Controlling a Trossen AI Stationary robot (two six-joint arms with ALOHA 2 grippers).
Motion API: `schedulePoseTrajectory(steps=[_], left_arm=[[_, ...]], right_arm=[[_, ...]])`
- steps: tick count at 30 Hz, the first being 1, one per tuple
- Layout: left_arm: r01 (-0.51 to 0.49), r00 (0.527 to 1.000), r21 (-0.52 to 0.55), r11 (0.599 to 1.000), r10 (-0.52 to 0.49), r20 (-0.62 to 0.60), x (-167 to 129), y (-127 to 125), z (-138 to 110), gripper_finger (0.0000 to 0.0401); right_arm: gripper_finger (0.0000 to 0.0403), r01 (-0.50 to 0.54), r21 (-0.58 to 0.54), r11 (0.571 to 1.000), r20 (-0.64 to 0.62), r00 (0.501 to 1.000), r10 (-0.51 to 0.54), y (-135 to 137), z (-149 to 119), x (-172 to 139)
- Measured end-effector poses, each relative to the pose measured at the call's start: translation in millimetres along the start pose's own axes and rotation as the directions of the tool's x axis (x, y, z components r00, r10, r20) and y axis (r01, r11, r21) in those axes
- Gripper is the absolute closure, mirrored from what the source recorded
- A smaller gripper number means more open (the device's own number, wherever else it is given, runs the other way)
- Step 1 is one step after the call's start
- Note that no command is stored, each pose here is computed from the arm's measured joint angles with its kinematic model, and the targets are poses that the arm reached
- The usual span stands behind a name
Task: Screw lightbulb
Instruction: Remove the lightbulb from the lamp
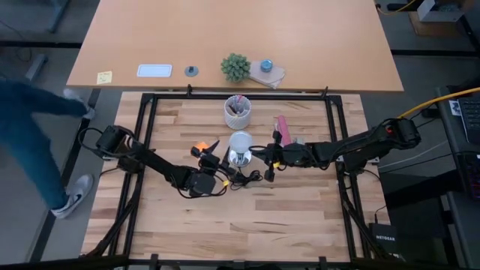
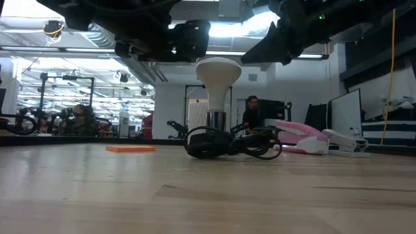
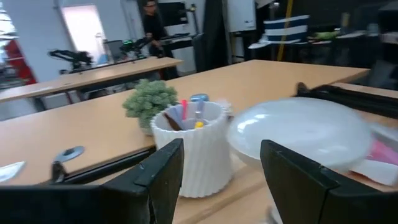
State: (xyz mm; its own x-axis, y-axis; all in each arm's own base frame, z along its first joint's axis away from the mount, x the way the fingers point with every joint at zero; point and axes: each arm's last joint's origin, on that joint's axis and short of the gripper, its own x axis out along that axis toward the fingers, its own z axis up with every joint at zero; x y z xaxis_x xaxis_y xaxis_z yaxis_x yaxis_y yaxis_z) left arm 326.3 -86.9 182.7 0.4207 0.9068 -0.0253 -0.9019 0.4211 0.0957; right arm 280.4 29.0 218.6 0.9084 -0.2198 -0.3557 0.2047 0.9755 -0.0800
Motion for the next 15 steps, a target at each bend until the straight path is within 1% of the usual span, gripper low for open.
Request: schedulePoseTrajectory(steps=[4,6,10,15], left_arm=[[-0.074,0.997,0.000,0.997,0.074,0.008,7,3,0,0.0196],[-0.086,0.996,0.009,0.996,0.086,0.008,9,3,0,0.0196],[-0.094,0.996,0.032,0.995,0.094,0.005,15,4,0,0.0196],[-0.064,0.998,0.044,0.997,0.064,-0.008,23,5,0,0.0196]], right_arm=[[0.0400,0.001,0.002,1.000,0.005,1.000,-0.001,0,1,0],[0.0400,0.001,0.002,1.000,0.005,1.000,-0.001,0,1,0],[0.0400,0.030,0.003,1.000,0.007,1.000,-0.030,-1,1,0],[0.0400,0.051,-0.001,0.999,0.008,0.999,-0.051,-2,0,0]])
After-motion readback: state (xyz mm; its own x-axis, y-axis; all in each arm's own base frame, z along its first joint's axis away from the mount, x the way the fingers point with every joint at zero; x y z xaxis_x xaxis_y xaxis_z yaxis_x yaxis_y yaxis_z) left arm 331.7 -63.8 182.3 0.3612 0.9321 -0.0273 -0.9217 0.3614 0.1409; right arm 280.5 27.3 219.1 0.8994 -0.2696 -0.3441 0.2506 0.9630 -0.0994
